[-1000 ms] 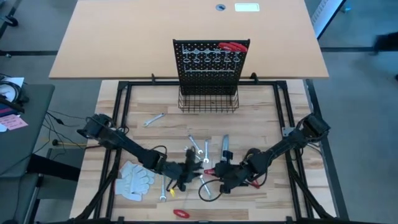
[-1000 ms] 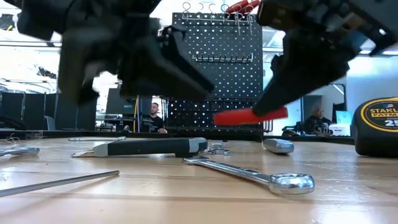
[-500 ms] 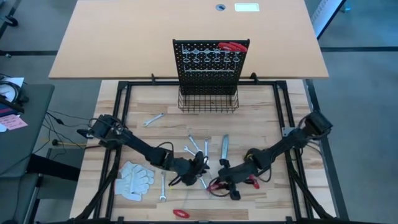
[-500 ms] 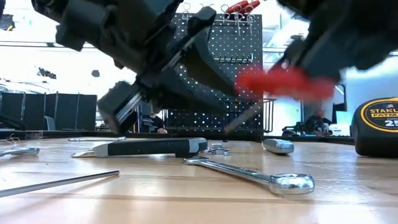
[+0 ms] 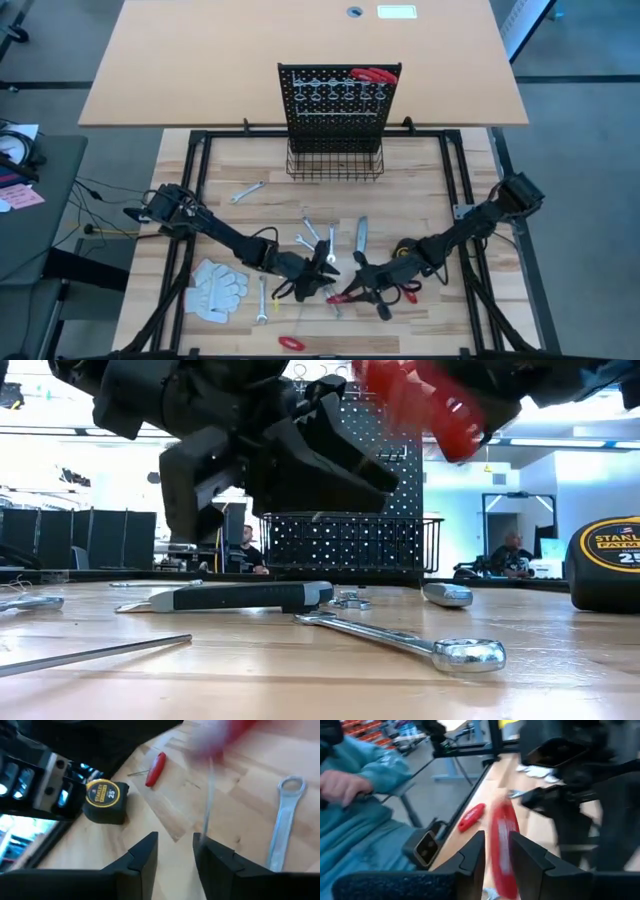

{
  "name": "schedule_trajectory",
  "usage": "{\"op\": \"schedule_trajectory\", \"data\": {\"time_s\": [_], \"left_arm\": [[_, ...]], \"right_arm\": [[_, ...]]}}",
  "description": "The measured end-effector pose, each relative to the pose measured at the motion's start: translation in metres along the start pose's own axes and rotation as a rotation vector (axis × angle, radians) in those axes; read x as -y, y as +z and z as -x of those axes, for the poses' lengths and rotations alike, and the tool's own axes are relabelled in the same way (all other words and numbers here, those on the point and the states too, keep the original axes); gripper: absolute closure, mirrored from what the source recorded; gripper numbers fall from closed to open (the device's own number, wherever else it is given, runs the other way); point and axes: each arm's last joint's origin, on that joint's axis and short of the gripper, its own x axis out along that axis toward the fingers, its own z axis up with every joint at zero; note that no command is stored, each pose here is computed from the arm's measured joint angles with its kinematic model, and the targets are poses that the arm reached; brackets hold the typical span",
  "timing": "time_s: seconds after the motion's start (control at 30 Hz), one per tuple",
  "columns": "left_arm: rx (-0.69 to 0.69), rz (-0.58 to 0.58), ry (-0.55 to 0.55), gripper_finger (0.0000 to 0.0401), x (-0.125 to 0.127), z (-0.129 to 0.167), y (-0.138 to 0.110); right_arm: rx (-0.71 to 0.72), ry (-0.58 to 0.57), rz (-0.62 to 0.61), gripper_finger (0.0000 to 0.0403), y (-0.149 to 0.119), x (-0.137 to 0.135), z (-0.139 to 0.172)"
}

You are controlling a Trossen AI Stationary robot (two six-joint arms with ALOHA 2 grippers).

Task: Hang tools onto peg board
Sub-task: Hang the red allen wrench on the pegboard

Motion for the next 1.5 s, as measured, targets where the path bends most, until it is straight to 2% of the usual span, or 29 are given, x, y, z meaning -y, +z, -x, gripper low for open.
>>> {"op": "schedule_trajectory", "data": {"time_s": [0.13, 0.4, 0.57, 0.77, 0.87, 0.97, 1.1, 1.2, 1.33, 1.5], "left_arm": [[0.008, 0.088, 0.001, 0.0322, 0.001, 0.0, 0.001], [0.015, 0.162, -0.002, 0.0395, 0.002, 0.001, 0.003], [0.005, 0.184, -0.009, 0.04, 0.003, 0.001, 0.002], [-0.028, 0.219, -0.028, 0.04, 0.005, 0.001, -0.001], [-0.023, 0.224, -0.036, 0.04, 0.005, 0.001, -0.001], [0.008, 0.208, -0.081, 0.04, 0.004, 0.0, -0.001], [0.011, 0.214, -0.081, 0.04, 0.0, -0.001, -0.004], [0.038, 0.221, -0.059, 0.04, -0.004, -0.001, -0.003], [0.051, 0.188, -0.073, 0.04, -0.004, -0.002, -0.003], [0.049, 0.157, -0.072, 0.0399, -0.004, -0.002, -0.003]], "right_arm": [[0.014, -0.064, -0.001, 0.0333, 0.001, 0.003, 0.0], [0.025, -0.154, -0.003, 0.0349, 0.002, 0.01, 0.001], [-0.076, -0.188, 0.024, 0.0349, 0.006, 0.005, 0.017], [-0.225, -0.12, 0.104, 0.0339, 0.001, -0.028, 0.029], [-0.347, -0.102, 0.154, 0.0311, -0.013, -0.042, 0.025], [-0.455, -0.116, 0.187, 0.0268, -0.028, -0.043, 0.018], [-0.545, -0.167, 0.206, 0.0205, -0.039, -0.03, 0.009], [-0.591, -0.211, 0.155, 0.0179, -0.044, -0.015, 0.004], [-0.673, -0.127, 0.058, 0.0183, -0.053, -0.003, -0.003], [-0.713, -0.141, 0.057, 0.0228, -0.065, 0.004, -0.011]]}}
